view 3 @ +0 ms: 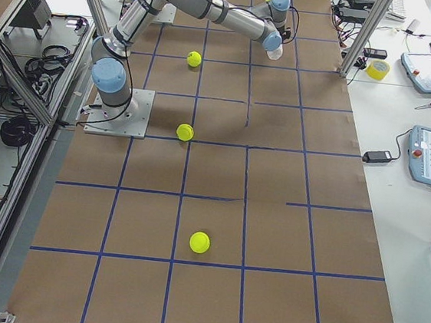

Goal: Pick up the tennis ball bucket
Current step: 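Lay the can on its side on the table and open the right gripper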

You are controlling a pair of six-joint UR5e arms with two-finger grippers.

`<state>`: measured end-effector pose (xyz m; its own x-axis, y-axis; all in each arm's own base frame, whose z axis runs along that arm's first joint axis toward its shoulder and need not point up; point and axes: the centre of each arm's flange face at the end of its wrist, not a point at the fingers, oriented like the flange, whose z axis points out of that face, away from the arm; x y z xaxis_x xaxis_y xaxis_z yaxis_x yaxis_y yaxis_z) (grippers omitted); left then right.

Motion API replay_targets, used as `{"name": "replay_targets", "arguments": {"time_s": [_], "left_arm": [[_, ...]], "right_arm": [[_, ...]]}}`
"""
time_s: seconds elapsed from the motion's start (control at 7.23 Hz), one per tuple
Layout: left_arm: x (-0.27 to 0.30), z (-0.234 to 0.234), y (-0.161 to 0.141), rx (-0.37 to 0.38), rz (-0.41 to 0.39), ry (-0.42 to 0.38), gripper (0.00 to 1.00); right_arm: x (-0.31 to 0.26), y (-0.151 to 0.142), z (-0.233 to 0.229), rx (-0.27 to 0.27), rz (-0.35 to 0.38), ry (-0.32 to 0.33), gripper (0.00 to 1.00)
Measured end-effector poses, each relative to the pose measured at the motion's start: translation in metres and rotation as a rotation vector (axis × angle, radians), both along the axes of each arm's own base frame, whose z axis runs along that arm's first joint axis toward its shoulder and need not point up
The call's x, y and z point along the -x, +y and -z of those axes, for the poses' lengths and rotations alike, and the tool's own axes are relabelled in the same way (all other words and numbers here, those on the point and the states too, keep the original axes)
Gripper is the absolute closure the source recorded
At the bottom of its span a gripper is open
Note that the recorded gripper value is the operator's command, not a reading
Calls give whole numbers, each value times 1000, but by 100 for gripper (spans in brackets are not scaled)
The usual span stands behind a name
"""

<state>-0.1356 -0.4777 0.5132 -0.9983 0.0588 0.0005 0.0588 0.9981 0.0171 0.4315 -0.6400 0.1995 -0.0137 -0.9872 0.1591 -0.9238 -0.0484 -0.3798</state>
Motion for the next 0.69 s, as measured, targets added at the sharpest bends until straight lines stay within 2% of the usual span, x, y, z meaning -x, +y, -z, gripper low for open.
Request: {"name": "replay_targets", "arguments": {"time_s": [0.14,0.28,0.42,0.69], "left_arm": [[-1,1,-1,-1,2,-1,0],[-1,2,-2,-4,1,-4,0],[-2,4,-3,-7,-2,-4,0],[-1,5,-3,-9,-16,-2,0]], "right_arm": [[0,0,8,2,-2,-1,16],[1,-1,14,3,-4,-2,11],[1,-1,18,4,-7,-1,0],[3,1,20,-21,-6,22,0]]}}
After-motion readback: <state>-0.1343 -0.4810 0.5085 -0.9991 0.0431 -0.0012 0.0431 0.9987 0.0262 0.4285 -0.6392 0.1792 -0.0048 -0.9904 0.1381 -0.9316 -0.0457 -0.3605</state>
